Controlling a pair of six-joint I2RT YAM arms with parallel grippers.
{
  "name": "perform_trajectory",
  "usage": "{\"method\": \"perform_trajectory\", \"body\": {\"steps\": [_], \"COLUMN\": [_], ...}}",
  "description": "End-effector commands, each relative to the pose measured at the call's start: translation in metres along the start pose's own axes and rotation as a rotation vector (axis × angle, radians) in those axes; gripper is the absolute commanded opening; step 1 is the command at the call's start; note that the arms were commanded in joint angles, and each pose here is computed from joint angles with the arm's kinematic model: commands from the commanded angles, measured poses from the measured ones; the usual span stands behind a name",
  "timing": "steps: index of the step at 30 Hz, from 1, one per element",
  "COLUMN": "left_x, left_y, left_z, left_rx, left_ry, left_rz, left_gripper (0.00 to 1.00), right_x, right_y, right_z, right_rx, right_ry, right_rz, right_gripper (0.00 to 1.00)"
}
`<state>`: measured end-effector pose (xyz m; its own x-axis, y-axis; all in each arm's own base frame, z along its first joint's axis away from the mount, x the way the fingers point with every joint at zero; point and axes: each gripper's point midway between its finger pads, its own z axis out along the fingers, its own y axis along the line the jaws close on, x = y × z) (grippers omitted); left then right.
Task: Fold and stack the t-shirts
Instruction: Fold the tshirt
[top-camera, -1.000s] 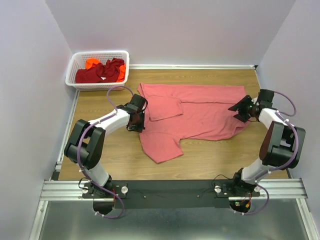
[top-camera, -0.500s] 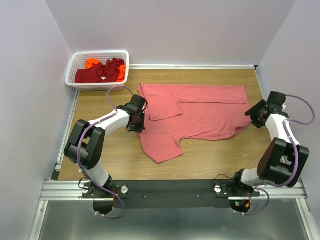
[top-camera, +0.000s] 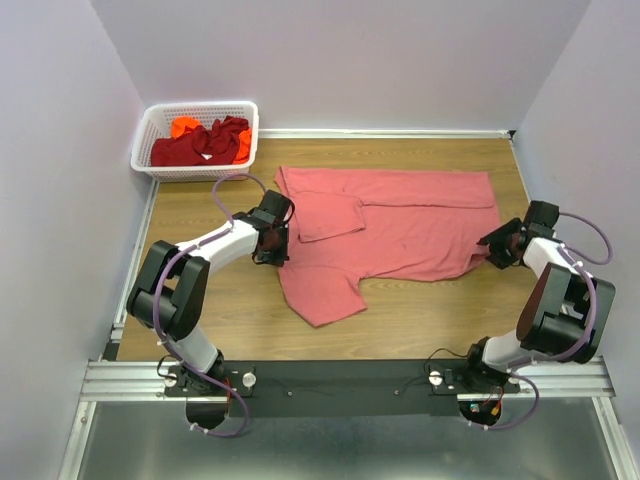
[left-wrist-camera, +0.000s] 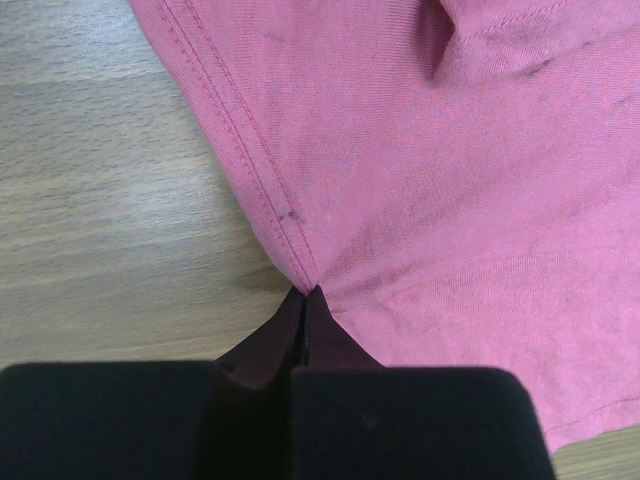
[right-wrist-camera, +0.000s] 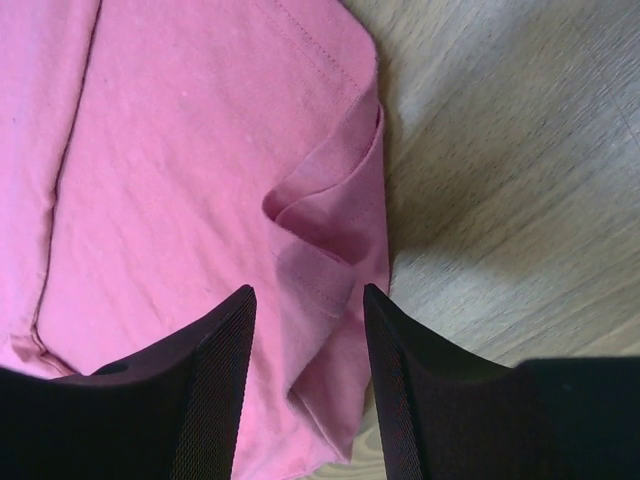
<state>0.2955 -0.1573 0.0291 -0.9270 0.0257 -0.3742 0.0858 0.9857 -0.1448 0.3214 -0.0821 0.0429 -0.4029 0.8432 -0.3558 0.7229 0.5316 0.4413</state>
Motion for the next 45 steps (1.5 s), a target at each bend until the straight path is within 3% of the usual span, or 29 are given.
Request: {"method": "perform_trajectory", "body": {"steps": [1, 6, 16, 18, 32, 36, 45], "left_x": [0.000, 0.001, 0.003, 0.003, 0.027, 0.033, -0.013], "left_y": [0.002, 0.003, 0.006, 0.008, 0.035, 0.039, 0.026], "left_z": [-0.006, -0.005, -0.008, -0.009, -0.016, -0.022, -0.040], "left_rx": [0.005, 0.003, -0.014, -0.020, -0.048, -0.026, 0.039], "left_ry": [-0.018, -0.014, -0.010, -0.008, 0.064, 0.086, 0.016], "left_rz": [0.001, -0.005, 0.002, 0.003, 0.000, -0.010, -0.047], "left_gripper": [0.00, 0.00, 0.00, 0.00, 0.00, 0.00, 0.00], "right_x": [0.002, 0.000, -0.019, -0.018, -0.005, 0.002, -0.010], "right_y": [-0.002, -0.006, -0.019, -0.027, -0.094, -0.093, -0.073], "right_z": [0.008, 0.010, -0.015, -0.022, -0.096, -0.092, -0.074], "right_rx": [-0.020, -0.005, 0.052, 0.089, 0.419, 0.398, 0.318], "right_ry": [0.000, -0.014, -0.108, -0.107, -0.108, -0.077, -0.015], "right_rz": [0.038, 0.049, 0.021, 0.011, -0.044, -0.056, -0.128], "right_gripper": [0.55, 0.46, 0.04, 0.01, 0.01, 0.01, 0.01]}}
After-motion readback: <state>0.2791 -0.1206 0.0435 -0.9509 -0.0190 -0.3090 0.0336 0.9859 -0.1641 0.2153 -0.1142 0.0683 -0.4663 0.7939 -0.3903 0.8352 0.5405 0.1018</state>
